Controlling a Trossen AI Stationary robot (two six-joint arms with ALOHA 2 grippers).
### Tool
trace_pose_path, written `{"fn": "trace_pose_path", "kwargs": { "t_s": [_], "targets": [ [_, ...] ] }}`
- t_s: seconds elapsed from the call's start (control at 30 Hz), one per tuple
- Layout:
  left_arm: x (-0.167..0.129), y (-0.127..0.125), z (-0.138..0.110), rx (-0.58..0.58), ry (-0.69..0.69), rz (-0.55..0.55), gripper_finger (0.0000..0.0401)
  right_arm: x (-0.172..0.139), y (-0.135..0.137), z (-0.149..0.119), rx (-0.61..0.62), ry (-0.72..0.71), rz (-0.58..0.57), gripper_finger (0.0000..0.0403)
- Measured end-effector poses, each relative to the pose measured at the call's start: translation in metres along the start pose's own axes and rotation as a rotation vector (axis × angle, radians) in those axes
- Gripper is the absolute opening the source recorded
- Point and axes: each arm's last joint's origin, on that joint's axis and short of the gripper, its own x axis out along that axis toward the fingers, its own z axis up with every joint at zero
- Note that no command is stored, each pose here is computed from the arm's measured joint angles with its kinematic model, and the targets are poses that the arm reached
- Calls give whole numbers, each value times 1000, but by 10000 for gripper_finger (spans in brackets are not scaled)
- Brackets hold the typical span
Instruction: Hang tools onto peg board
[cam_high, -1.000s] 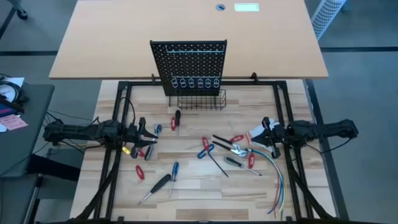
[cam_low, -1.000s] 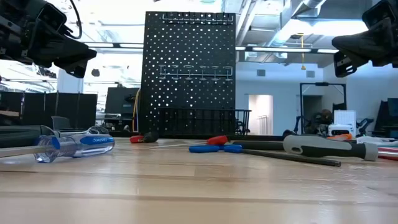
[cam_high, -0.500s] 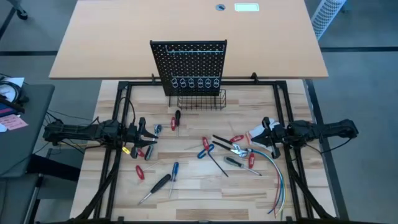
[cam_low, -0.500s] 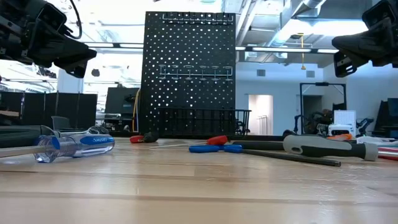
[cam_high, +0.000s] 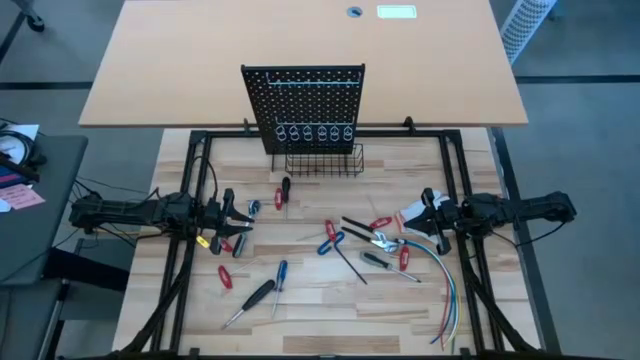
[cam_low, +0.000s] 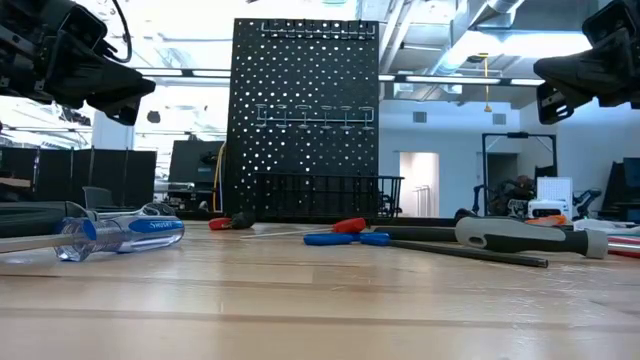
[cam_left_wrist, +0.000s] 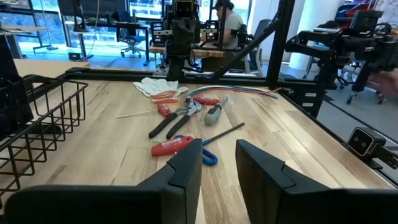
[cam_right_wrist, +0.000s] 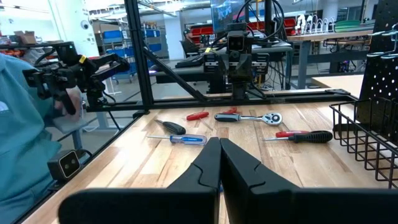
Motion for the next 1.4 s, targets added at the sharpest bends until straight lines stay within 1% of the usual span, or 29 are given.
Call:
{"fn": "trace_pose_path", "kwargs": {
  "t_s": [0.07,0.1,0.17,0.23,0.3,0.33,0.4,0.43,0.5,0.57,0.63,0.7,0.77,0.83,0.9,0.97,1.07,1.17,1.27,1.3,1.4],
  "targets": [
    [0,0,0,11,0,1,93,0,0,0,0,0,0,13],
    [0,0,0,65,-4,4,93,0,0,0,0,-1,0,13],
    [0,0,3,225,-30,19,93,0,0,1,0,-5,-1,13],
    [0,0,3,341,-25,21,93,0,0,3,1,-36,0,13],
    [0,0,1,406,-9,20,93,0,0,10,15,-101,-11,13],
    [0,1,1,433,-2,19,93,-1,0,13,50,-133,-7,13],
    [0,1,0,533,3,18,93,-2,1,21,123,-225,-8,13],
    [0,1,0,579,4,18,93,-4,1,27,125,-290,-16,13],
    [0,1,0,641,5,17,93,-8,1,38,90,-413,-18,13],
    [0,1,0,654,6,17,93,-9,1,46,71,-492,-15,13],
    [0,1,0,630,6,17,93,-7,3,49,73,-520,15,13],
    [0,0,1,590,-2,19,93,0,5,49,76,-509,45,13],
    [0,0,3,563,-22,23,93,12,7,46,83,-453,49,13],
    [0,0,5,553,-47,25,93,29,10,43,89,-361,20,13],
    [0,0,7,532,-71,27,93,48,12,48,90,-309,-8,16],
    [-1,0,9,470,-93,27,93,71,14,52,83,-245,-36,25],
    [-1,0,10,338,-106,22,93,105,14,51,72,-108,-66,53],
    [-1,0,11,223,-109,15,93,136,17,49,86,44,-85,93],
    [-1,0,10,98,-107,8,93,160,23,47,65,259,-99,141],
    [-1,0,9,56,-99,6,93,167,26,46,52,342,-101,158],
    [0,0,5,-51,-52,3,93,187,38,49,25,529,-100,201]
  ]
}}
